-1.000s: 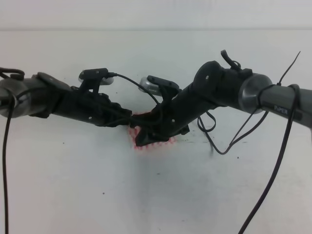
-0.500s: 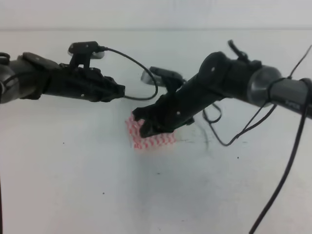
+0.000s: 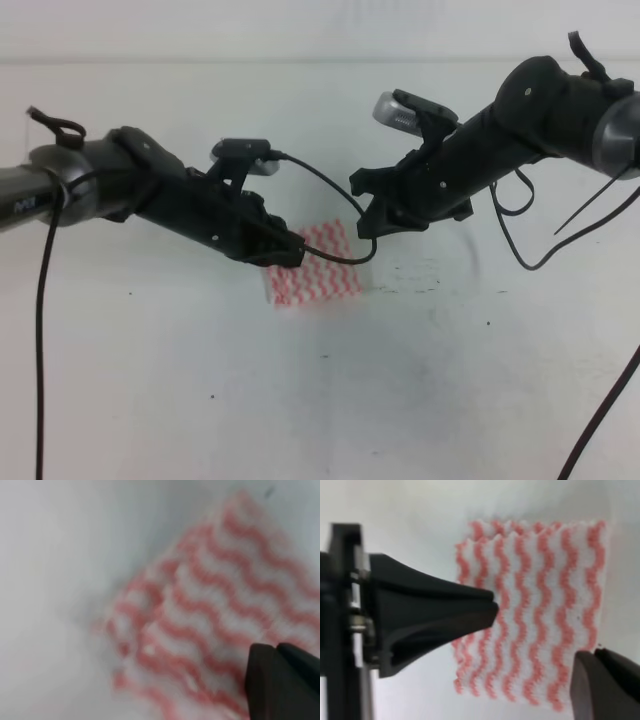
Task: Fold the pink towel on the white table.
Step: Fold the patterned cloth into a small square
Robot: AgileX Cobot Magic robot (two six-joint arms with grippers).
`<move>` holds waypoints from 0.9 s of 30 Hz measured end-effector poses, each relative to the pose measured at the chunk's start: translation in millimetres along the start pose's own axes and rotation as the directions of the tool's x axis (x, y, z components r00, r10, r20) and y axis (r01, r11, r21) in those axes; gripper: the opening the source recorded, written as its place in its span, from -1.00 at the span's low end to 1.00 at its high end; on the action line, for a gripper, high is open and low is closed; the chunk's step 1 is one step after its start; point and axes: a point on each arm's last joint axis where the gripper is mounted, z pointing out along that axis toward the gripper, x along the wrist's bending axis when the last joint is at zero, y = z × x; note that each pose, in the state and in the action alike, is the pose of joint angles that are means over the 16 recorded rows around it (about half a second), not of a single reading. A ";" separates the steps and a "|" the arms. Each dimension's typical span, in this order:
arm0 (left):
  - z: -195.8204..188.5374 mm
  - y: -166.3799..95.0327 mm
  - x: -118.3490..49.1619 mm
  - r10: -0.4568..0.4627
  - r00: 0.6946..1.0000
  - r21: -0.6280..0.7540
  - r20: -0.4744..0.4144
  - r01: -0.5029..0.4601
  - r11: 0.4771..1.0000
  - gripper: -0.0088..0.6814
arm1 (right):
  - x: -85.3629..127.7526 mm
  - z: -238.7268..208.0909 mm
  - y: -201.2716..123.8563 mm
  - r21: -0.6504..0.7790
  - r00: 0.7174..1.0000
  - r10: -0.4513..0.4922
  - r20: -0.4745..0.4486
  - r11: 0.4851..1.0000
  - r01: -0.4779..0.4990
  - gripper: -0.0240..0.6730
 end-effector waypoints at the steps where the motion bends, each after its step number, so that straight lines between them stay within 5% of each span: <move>1: 1.9 -1.2 -1.1 0.004 1.000 0.015 -0.004 -0.004 1.000 -0.99 | -0.1 -0.8 0.4 -0.003 1.000 0.000 -0.001 1.000 0.000 -0.98; 15: 3.5 -3.0 -0.1 0.028 0.997 0.077 -0.072 -0.023 0.997 -0.98 | 0.3 -1.2 2.0 -0.020 1.000 0.002 -0.006 1.000 -0.002 -0.98; 27: -12.1 6.5 -13.8 0.033 0.999 0.143 0.007 -0.034 0.989 -0.98 | -0.7 0.9 1.7 -0.015 1.000 0.005 -0.008 1.000 -0.006 -0.98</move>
